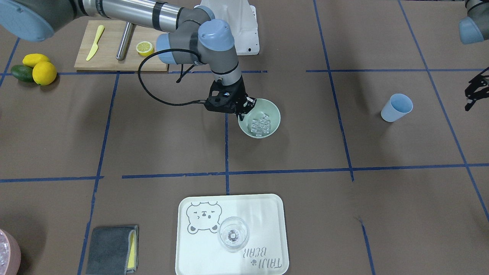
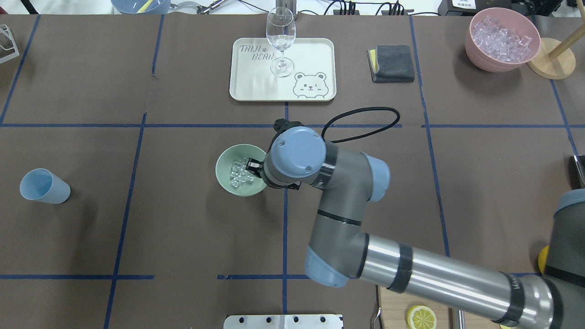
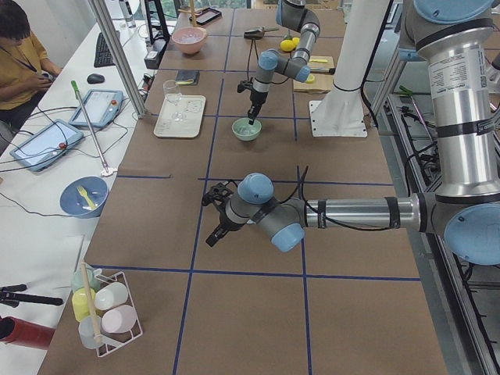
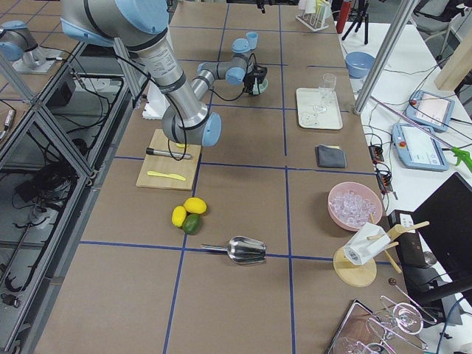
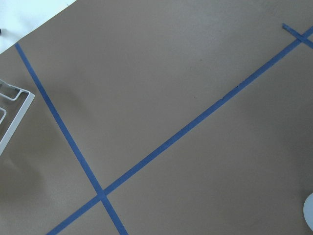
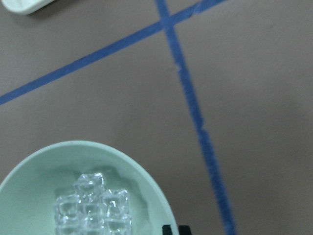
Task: Pour ice into bowl
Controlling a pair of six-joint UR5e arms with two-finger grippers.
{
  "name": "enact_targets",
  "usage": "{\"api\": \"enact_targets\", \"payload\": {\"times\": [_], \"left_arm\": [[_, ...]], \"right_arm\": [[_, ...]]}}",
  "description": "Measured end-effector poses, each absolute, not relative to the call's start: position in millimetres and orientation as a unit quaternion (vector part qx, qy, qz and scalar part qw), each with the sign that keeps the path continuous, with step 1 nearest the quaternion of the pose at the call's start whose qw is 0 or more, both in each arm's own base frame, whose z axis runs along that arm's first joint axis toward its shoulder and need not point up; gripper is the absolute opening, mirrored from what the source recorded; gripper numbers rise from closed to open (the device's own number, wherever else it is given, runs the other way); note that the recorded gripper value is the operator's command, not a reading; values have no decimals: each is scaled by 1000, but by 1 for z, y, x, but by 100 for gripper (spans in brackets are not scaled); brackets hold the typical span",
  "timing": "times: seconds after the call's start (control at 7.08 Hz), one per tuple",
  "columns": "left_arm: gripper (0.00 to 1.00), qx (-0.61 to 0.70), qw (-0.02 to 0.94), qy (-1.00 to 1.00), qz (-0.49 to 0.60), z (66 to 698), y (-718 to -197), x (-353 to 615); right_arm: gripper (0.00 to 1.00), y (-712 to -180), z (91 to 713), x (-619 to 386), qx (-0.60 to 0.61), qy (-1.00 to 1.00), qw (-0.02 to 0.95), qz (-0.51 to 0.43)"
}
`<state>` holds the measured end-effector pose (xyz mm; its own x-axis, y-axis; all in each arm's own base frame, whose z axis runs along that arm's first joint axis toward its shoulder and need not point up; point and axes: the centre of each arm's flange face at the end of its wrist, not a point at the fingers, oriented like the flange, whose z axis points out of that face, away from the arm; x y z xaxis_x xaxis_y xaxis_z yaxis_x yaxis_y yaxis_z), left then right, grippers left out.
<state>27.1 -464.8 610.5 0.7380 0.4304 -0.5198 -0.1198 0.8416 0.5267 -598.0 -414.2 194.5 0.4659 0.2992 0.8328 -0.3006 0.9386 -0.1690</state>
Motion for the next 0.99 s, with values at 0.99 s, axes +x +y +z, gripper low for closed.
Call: {"api": "enact_targets", "payload": {"times": [0.99], "left_arm": [[100, 114, 895, 428, 45, 599, -470, 18]], "right_arm": [[0, -410, 482, -230, 74, -395, 912, 81]]}}
